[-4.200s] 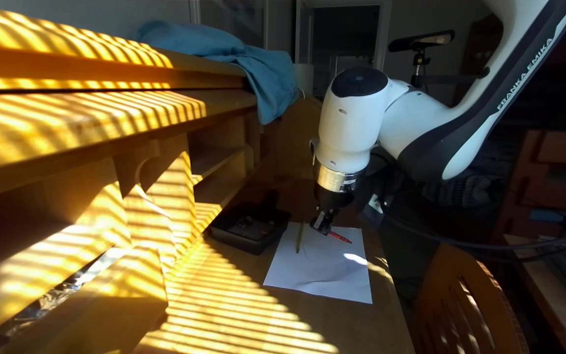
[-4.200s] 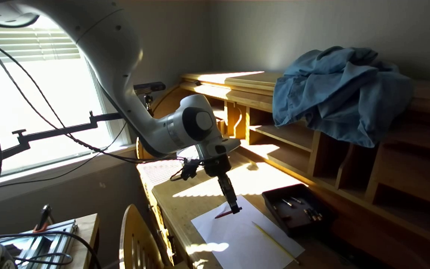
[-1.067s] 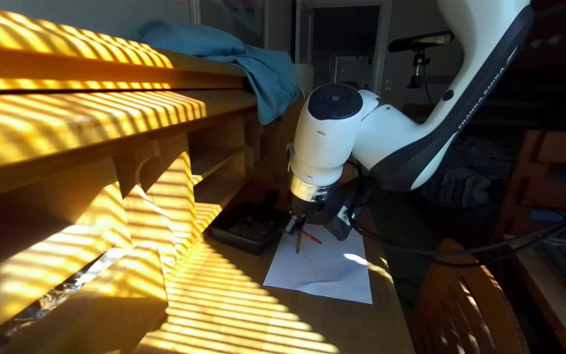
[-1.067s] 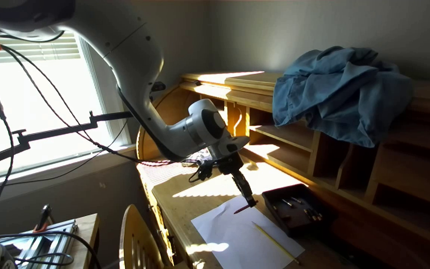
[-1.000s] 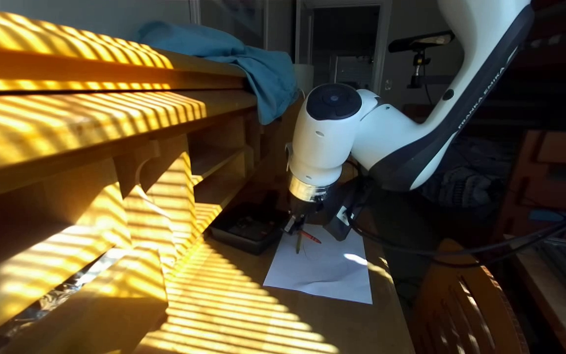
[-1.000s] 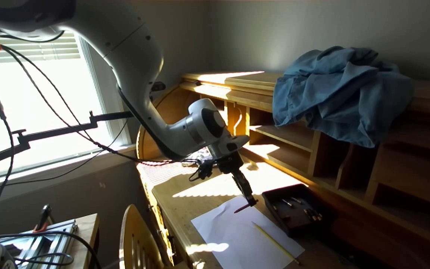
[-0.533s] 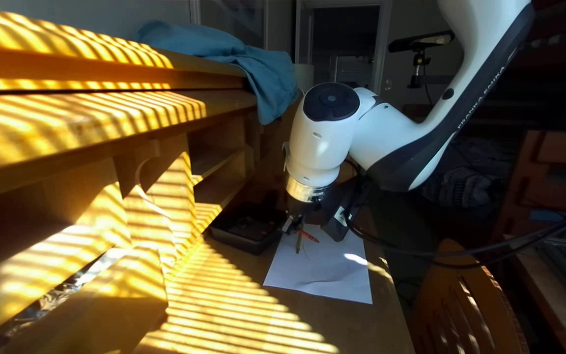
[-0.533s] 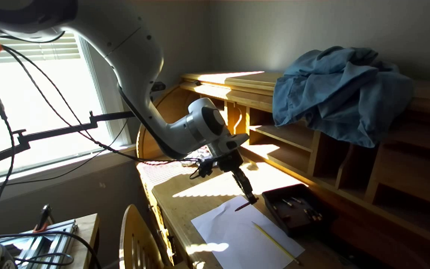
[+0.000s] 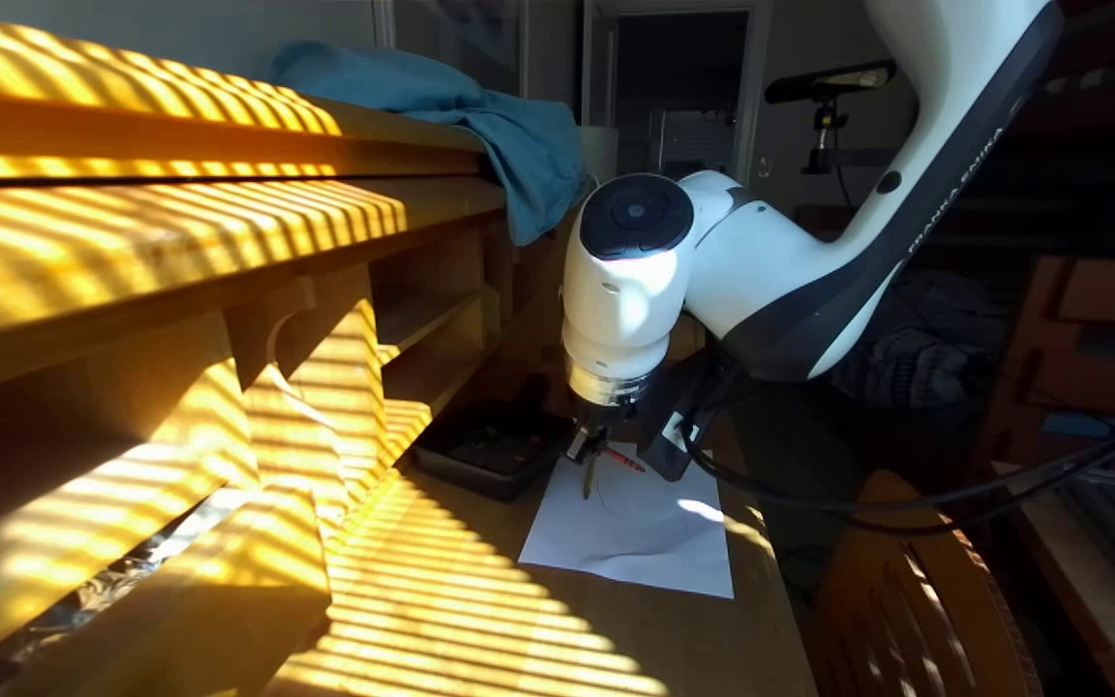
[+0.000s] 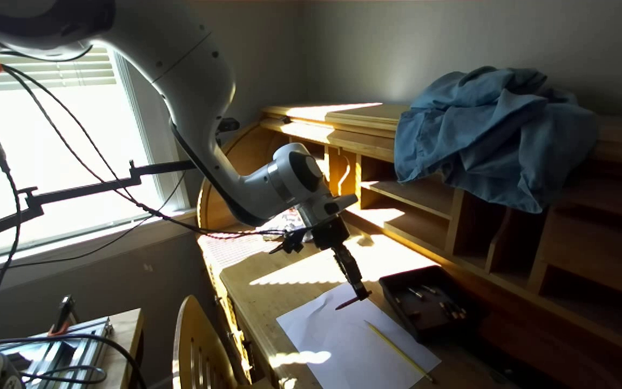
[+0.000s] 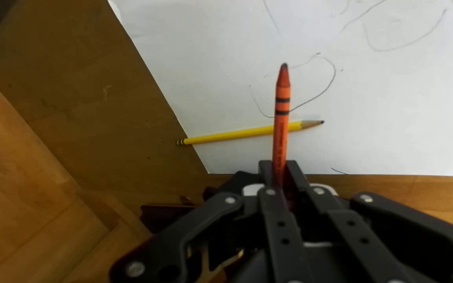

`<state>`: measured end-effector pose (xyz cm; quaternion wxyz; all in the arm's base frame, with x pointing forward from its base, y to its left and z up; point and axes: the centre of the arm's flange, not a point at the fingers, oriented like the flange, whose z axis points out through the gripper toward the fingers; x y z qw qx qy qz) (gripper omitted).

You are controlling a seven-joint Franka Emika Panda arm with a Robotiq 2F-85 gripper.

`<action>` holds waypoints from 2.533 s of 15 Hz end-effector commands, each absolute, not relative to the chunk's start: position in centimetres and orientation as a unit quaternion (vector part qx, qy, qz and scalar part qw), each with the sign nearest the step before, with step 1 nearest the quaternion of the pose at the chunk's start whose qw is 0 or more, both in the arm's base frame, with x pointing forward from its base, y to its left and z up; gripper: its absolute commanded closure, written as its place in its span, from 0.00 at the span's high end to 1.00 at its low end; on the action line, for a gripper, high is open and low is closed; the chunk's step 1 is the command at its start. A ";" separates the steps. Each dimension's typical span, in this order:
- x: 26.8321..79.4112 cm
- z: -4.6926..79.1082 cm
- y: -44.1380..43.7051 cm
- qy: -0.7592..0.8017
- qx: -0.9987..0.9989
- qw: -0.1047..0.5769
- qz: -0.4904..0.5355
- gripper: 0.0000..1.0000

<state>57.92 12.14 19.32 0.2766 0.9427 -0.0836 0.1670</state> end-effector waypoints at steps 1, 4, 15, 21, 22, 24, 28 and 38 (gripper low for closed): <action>58.6 19.3 13.0 -0.114 0.931 0.305 0.164 0.02; 58.9 19.5 13.4 -0.137 0.918 0.335 0.165 0.02; 60.4 18.0 15.0 -0.153 0.878 0.414 0.184 0.02; 59.9 18.4 14.8 -0.158 0.881 0.411 0.171 0.02; 59.9 18.5 14.9 -0.159 0.879 0.415 0.174 0.02; 59.9 18.5 15.3 -0.167 0.870 0.429 0.177 0.02; 59.9 18.7 16.1 -0.185 0.852 0.453 0.186 0.02; 60.4 18.2 16.6 -0.174 0.809 0.495 0.266 0.02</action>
